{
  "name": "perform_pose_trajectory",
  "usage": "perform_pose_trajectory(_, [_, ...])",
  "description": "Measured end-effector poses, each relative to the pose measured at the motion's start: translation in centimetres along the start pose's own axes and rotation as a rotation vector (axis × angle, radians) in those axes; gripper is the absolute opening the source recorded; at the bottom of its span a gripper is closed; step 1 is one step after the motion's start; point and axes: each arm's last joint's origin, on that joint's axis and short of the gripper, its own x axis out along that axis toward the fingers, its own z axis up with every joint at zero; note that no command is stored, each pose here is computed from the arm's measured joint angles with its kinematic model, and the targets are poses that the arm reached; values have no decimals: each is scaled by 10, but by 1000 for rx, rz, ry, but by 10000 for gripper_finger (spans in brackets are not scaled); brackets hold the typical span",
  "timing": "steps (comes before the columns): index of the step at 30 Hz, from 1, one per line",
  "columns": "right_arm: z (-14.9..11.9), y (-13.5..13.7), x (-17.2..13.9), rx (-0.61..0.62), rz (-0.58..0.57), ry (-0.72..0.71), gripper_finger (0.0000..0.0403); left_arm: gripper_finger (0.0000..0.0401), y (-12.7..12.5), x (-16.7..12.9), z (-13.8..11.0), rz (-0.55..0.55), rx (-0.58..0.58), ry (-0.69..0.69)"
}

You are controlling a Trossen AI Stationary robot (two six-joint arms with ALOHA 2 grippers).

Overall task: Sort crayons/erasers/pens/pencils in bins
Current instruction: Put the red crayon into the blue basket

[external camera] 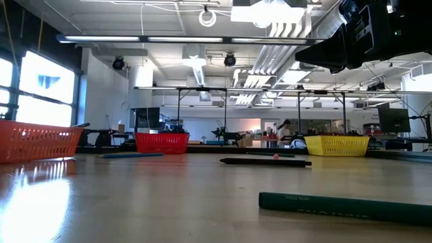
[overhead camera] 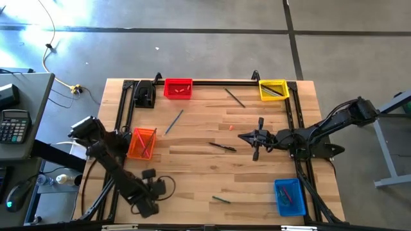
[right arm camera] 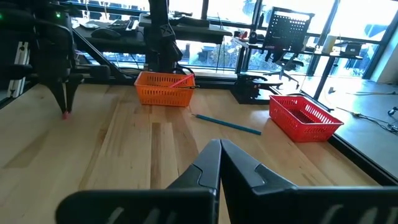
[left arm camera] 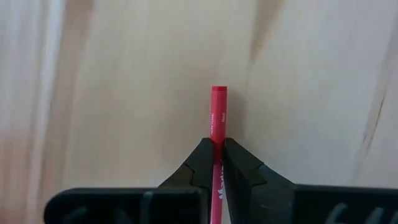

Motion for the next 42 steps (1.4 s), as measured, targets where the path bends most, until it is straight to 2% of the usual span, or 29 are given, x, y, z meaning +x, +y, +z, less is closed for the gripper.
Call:
perform_pose_trajectory(6, [0, 0, 0, 0, 2, 0, 0, 5, 2, 6, 32, -88, 72, -96])
perform_pose_trajectory(16, [0, 0, 0, 4, 5, 0, 0, 4, 20, 13, 77, -162, 163, -193])
perform_pose_trajectory(19, [0, 0, 0, 11, 9, -1, 0, 4, 22, 12, 91, -170, 191, -281])
perform_pose_trajectory(24, [-2, 2, 0, -15, 81, 18, 0, 4, 28, 15, 107, -159, 194, -493])
perform_pose_trajectory(31, [-12, 9, 6, 19, 121, 60, 0, 3, 46, 22, 121, -176, 176, -706])
perform_pose_trajectory(36, [-13, 16, 17, 73, 170, 23, 1, 3, 61, 17, 136, -189, 170, -899])
perform_pose_trajectory(42, [-3, 25, 32, 137, 230, -7, 37, 3, 76, 15, 140, -173, 162, -1057])
